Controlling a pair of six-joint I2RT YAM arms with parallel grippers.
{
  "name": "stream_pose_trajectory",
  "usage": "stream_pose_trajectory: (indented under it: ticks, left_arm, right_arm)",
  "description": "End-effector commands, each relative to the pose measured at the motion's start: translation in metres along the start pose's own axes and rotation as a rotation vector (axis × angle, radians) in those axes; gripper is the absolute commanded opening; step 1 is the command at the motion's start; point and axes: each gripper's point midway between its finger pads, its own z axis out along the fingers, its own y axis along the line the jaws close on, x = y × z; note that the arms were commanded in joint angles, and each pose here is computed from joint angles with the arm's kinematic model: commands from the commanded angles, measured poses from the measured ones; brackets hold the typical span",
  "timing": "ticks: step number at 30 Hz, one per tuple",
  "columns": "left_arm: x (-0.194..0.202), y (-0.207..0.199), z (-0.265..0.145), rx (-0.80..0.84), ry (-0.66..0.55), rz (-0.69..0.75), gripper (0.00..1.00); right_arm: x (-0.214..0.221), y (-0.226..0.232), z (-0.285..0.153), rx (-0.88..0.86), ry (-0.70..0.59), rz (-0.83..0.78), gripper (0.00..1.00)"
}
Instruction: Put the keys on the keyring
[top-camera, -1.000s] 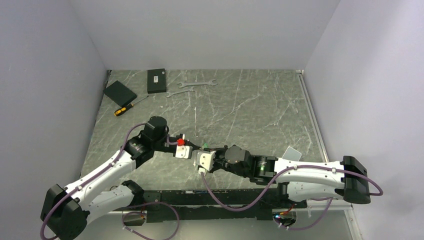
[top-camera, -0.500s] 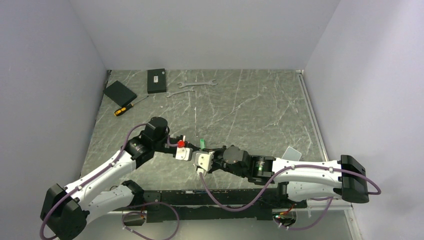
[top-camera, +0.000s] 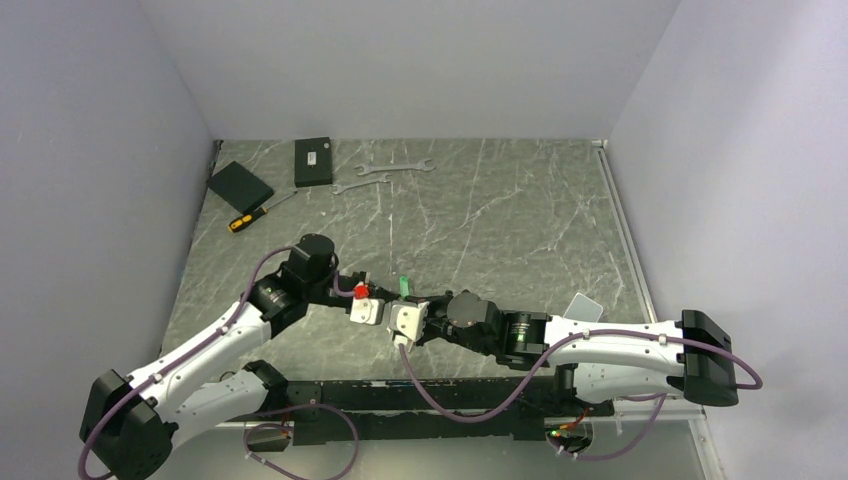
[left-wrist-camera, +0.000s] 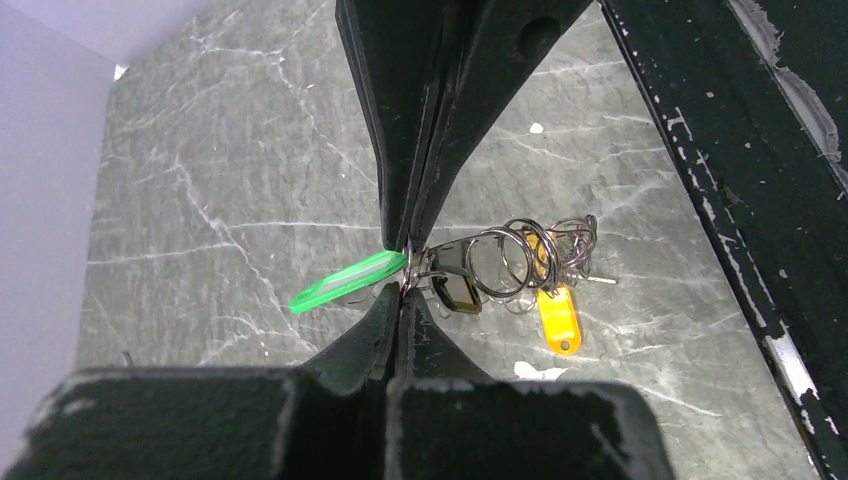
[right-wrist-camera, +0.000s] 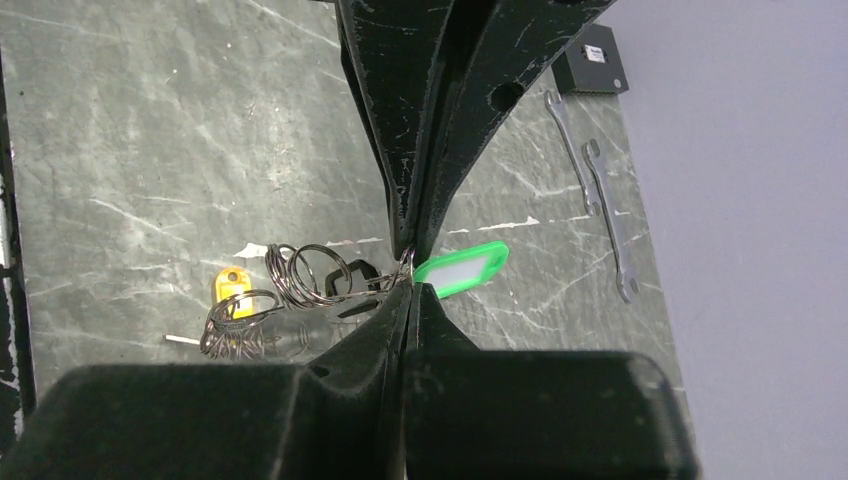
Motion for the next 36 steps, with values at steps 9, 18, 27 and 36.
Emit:
stream_pose_trajectory:
  ticks: [9,18,27,36]
  left_arm:
    - [-0.033,0.002,-0.001,0.015,-0.100,0.159,0.00]
    - [-0.033,0.000,-0.001,0.015,-0.088,0.175,0.00]
    - [-0.034,0.001,-0.002,0.004,-0.083,0.191,0.00]
    - [-0.031,0.004,-0.003,-0.015,-0.068,0.187,0.00]
  right_arm:
    - [-0.027,-0.028,-0.007,0.089,-0.106,0.051,0.00]
    - [-0.029,-0.040,-0.017,0.116,-0.123,0.054,0.00]
    - [-0.036,-0.037,-0.024,0.090,-0.157,0.081,0.00]
    - [-0.038,-0.039,-0.029,0.092,-0.171,0.088,0.00]
